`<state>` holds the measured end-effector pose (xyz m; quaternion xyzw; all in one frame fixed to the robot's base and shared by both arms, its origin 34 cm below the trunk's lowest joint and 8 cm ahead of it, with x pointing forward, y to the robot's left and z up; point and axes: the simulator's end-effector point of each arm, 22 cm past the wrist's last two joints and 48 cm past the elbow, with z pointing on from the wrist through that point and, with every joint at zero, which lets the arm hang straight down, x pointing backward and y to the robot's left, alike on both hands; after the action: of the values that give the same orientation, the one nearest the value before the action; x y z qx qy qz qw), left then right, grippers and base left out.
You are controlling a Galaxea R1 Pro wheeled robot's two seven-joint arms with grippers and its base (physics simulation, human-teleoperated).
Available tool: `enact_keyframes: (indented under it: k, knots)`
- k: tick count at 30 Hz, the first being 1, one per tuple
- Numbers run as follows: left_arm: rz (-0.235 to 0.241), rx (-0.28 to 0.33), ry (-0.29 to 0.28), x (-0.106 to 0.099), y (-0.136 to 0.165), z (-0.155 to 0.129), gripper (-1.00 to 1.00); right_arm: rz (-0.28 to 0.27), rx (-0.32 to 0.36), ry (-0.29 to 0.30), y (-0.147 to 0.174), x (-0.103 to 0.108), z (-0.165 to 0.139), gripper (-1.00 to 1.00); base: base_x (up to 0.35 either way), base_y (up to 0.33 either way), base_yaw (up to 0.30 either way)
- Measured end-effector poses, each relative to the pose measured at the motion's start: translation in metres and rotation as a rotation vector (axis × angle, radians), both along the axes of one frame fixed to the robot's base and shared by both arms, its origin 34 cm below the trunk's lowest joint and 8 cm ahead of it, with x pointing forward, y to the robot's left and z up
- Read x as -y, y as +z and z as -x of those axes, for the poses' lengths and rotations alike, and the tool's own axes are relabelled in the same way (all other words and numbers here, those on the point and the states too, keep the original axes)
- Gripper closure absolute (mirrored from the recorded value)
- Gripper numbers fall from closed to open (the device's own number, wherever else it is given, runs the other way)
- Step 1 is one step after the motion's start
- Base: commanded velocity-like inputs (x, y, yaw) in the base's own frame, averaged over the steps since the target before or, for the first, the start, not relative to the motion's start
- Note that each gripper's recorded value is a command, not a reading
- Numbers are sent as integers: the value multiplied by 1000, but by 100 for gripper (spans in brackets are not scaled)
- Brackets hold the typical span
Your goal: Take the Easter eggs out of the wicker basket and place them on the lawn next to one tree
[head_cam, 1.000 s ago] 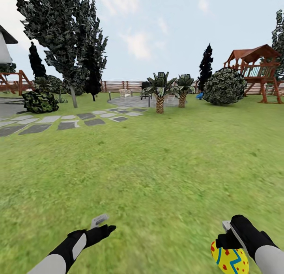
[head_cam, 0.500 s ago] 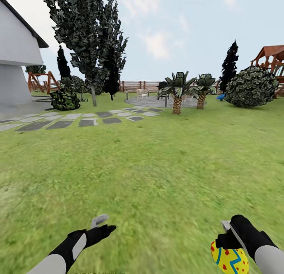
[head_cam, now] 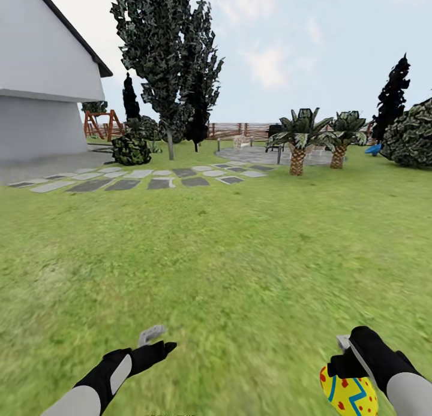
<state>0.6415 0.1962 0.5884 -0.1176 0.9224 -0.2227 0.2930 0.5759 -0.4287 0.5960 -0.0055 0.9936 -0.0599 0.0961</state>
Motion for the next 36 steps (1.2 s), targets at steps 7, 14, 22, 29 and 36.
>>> enact_keyframes:
  k: [7, 14, 22, 29, 36]
  knots:
    - [0, 0, 0, 0, 0, 0, -100, 0, 1, 0, 0, 0, 0, 100, 0, 0, 287]
    - [2, 0, -1, 1, 0, 0, -100, 1, 1, 0, 0, 1, 0, 100, 0, 0, 287]
    - [2, 0, -1, 1, 0, 0, -100, 2, 1, 0, 0, 2, 0, 100, 0, 0, 287]
    - [7, 0, -3, 5, 0, 0, -100, -2, -1, 2, 0, -1, 0, 100, 0, 0, 287]
    - [8, -1, -4, 6, 0, 1, -100, -4, -1, 3, -1, -3, 0, 100, 0, 0, 287]
